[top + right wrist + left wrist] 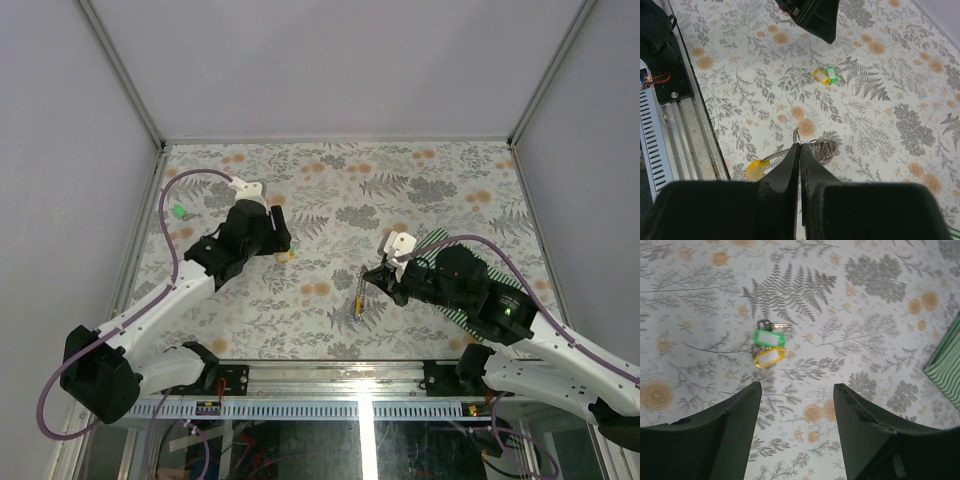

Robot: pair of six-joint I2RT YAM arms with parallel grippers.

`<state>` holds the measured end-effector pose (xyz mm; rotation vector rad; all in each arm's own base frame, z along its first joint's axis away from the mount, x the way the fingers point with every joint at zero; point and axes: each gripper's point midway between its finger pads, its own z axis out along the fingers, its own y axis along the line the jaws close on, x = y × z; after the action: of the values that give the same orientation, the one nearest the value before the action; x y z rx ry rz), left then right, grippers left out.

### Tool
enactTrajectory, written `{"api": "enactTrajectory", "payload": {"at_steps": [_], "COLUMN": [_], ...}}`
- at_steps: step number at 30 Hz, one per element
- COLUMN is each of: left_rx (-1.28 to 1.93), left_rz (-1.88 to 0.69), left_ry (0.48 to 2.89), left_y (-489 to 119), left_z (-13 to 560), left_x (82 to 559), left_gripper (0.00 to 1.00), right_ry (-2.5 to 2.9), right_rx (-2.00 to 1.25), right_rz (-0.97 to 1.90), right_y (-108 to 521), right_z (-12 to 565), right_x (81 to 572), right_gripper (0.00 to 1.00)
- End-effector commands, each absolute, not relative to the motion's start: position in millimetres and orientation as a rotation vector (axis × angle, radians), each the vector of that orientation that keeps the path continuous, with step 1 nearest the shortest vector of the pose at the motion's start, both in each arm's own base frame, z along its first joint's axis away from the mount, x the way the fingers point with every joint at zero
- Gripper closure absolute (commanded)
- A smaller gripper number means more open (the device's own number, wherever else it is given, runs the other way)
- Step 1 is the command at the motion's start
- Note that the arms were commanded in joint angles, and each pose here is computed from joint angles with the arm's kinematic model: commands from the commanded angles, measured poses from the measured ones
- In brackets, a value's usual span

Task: Put the keys on the keyring
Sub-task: Pick up the key from the center of the board.

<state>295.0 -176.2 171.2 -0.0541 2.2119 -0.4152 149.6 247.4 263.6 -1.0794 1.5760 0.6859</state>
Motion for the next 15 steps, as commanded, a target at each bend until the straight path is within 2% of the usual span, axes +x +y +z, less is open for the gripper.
{"api": "enactTrajectory", "payload": {"at_steps": [1, 7, 15], "left_rx": [-0.172, -0.286, -0.52], "left_rz": [-0.386, -0.282, -0.044], "left_ry": [2.222, 2.234, 2.245], "left_y": [-155, -122, -46], "left_z": [172, 161, 135], "left_x": [308, 318, 322], "left_gripper": [0.39, 0.38, 0.39], "right_ry": [1.562, 1.539, 1.521], "right_rx": [-1.001, -0.984, -1.003], "right_rz": [0.723, 0.756, 0.79], "right_y": [249, 251, 256], "right_z": [290, 296, 298], "right_x": [150, 147, 143], "right_gripper": [1.0, 1.0, 1.0]}}
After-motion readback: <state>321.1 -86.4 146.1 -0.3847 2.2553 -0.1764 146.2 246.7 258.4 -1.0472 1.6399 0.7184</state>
